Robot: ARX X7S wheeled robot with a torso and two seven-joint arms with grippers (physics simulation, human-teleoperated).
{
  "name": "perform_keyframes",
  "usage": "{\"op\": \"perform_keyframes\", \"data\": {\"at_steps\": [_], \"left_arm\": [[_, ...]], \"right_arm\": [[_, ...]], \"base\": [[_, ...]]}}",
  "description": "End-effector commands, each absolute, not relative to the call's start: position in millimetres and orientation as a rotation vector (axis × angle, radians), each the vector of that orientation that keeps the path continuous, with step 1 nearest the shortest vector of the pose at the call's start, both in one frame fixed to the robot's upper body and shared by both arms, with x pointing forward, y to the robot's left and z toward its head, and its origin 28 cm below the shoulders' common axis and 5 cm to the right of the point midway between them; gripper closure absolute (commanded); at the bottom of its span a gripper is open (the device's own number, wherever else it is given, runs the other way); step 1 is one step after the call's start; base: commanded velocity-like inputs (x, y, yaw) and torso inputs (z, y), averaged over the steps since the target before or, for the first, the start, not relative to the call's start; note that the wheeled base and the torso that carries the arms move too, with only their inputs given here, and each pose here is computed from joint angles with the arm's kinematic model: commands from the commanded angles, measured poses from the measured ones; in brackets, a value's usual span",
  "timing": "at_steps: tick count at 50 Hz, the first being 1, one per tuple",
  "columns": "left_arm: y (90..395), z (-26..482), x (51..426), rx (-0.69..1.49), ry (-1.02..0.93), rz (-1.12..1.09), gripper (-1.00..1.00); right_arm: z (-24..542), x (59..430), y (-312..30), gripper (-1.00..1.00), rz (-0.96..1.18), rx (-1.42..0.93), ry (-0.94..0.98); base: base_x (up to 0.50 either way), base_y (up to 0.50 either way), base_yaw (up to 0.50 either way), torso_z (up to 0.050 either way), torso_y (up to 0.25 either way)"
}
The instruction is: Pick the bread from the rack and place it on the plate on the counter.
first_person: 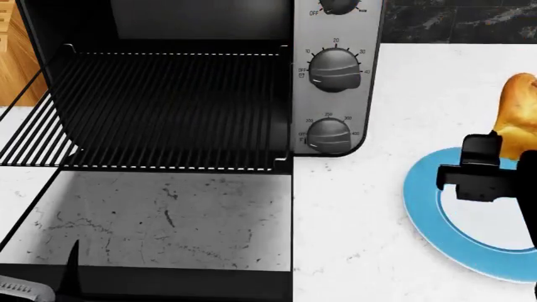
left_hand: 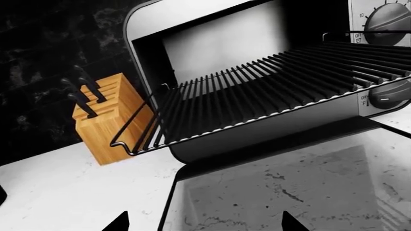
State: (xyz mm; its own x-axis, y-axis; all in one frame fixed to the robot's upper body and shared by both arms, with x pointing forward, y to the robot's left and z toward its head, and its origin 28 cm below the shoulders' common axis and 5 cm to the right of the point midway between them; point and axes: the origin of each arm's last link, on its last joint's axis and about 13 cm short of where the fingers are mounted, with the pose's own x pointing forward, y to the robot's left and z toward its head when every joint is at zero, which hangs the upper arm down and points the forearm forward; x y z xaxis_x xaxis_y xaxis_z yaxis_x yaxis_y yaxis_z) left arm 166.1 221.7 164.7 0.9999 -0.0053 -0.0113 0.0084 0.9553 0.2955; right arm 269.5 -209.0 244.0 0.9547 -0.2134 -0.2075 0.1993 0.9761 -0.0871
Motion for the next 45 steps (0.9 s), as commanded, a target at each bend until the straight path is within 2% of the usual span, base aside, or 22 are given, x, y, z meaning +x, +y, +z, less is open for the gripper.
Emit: {"op": "perform_keyframes", "data": {"at_steps": [1, 29, 45], "left_arm": [[219.4, 168.1, 173.9, 0.278, -0.008, 0.003, -1.00], [213.6, 168.6, 178.4, 0.299, 0.005, -0.004, -1.00], [213.6, 168.1, 178.5, 0.299, 0.006, -0.003, -1.00]], "right_arm": [[224.9, 292.6, -222.5, 1.00, -0.232, -0.026, 0.278], [193.7, 331.8, -230.7, 1.00, -0.226, 0.008, 0.375], [180.5, 336.8, -231.4, 1.00, -0.220, 0.034, 0.408]], "base": [[0.00, 0.00, 0.00, 0.000, 0.000], [0.00, 0.00, 0.00, 0.000, 0.000], [0.00, 0.00, 0.00, 0.000, 0.000]]}}
